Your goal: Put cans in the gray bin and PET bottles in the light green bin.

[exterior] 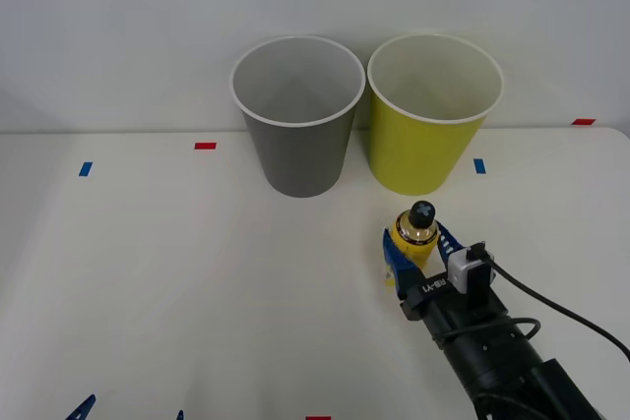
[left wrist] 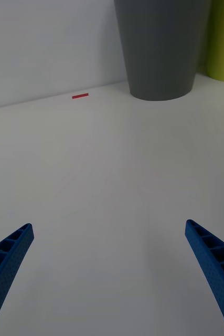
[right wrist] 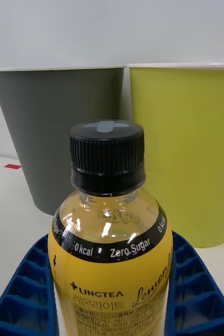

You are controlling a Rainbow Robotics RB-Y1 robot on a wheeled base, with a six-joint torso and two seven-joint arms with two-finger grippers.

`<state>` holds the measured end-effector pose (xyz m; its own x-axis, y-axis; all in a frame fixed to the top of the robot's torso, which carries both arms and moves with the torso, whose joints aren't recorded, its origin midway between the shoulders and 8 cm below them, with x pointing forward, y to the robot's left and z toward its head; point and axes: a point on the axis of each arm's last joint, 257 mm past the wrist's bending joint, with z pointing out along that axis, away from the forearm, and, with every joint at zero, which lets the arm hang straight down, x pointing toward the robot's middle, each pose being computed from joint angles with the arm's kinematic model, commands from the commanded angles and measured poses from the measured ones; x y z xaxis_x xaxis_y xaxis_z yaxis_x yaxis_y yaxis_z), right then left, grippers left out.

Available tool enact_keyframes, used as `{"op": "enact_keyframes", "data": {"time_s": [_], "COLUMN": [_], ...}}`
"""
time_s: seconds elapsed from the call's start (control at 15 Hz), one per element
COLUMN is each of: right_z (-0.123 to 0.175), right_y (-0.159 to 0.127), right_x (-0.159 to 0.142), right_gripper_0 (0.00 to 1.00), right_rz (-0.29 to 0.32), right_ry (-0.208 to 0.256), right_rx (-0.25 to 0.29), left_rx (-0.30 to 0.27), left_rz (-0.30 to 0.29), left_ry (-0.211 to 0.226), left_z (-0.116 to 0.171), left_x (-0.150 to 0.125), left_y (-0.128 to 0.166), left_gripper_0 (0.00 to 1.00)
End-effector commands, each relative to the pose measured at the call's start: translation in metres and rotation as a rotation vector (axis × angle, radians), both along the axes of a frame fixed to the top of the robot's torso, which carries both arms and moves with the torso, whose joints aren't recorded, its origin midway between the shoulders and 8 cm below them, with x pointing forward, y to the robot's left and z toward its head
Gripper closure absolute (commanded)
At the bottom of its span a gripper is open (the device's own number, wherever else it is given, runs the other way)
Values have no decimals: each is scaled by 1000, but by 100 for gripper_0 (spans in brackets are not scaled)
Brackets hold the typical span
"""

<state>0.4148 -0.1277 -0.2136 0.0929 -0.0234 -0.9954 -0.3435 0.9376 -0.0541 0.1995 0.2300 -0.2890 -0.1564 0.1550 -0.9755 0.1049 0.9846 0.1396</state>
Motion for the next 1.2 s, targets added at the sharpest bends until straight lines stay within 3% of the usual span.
{"op": "enact_keyframes", "data": {"time_s": [0.07, 0.47, 0.6, 1.07, 1.2], "right_z": [-2, 3, 12, 78, 100], "right_y": [-3, -1, 7, 13, 19], "right_x": [-1, -2, -3, -13, -18], "right_gripper_0": [99, 100, 100, 100, 100], "right_rz": [-15, -14, 18, 77, 98], "right_ry": [3, -2, 28, 113, 134], "right_rx": [-3, 11, -1, -47, -10], "left_rx": [0, 0, 0, 0, 0], "left_rz": [0, 0, 0, 0, 0], "left_ry": [0, 0, 0, 0, 0], "left_z": [0, 0, 0, 0, 0], "left_x": [0, 0, 0, 0, 0], "left_y": [0, 0, 0, 0, 0], "left_gripper_0": [0, 0, 0, 0, 0]}}
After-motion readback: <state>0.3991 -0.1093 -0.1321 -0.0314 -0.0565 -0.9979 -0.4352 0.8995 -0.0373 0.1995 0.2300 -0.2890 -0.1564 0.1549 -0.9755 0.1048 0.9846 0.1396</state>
